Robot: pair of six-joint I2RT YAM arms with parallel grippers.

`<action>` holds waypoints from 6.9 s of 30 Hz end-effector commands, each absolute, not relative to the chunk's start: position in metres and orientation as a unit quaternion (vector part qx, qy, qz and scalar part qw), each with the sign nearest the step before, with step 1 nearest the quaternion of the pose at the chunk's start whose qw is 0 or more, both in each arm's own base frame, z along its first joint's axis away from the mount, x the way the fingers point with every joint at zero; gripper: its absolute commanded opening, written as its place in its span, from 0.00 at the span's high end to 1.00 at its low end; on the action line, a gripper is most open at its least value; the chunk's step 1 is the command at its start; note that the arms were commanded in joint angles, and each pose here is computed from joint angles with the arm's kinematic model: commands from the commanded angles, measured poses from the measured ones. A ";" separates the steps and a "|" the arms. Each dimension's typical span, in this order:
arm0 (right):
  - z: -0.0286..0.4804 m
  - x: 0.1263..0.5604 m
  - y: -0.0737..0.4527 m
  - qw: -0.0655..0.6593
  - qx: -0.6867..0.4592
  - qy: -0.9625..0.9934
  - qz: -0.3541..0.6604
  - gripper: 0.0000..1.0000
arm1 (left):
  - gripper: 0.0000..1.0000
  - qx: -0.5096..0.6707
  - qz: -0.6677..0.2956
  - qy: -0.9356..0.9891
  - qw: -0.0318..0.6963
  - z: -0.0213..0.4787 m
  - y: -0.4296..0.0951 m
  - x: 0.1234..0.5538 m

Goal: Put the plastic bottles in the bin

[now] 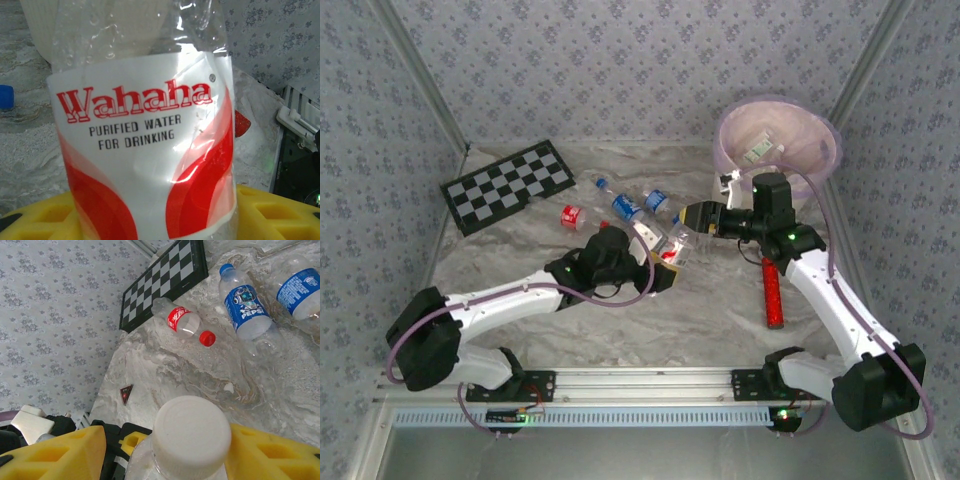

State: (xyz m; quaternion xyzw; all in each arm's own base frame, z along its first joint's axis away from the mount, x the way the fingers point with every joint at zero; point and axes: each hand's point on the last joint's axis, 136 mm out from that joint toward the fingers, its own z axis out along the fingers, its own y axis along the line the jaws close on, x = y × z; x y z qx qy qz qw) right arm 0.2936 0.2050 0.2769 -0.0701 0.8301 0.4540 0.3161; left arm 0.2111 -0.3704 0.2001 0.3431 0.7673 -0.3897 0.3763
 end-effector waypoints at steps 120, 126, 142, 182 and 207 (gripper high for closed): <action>0.373 0.383 -0.014 0.455 0.112 0.881 0.073 0.17 | 0.02 -0.158 -0.187 0.888 0.390 0.181 -0.157 0.291; 0.391 0.355 0.032 0.480 0.062 0.853 0.194 0.17 | 0.01 -0.224 -0.187 0.885 0.362 0.165 -0.152 0.317; 0.376 0.262 0.078 0.470 0.009 0.829 0.304 0.17 | 0.01 -0.346 -0.122 0.875 0.315 0.092 -0.153 0.406; 0.353 0.252 0.106 0.470 -0.014 0.841 0.266 0.16 | 0.01 0.069 -0.022 0.930 0.361 0.134 -0.135 0.418; 0.337 0.230 0.088 0.456 0.000 0.861 0.227 0.16 | 0.36 0.105 0.045 0.963 0.246 0.059 -0.113 0.496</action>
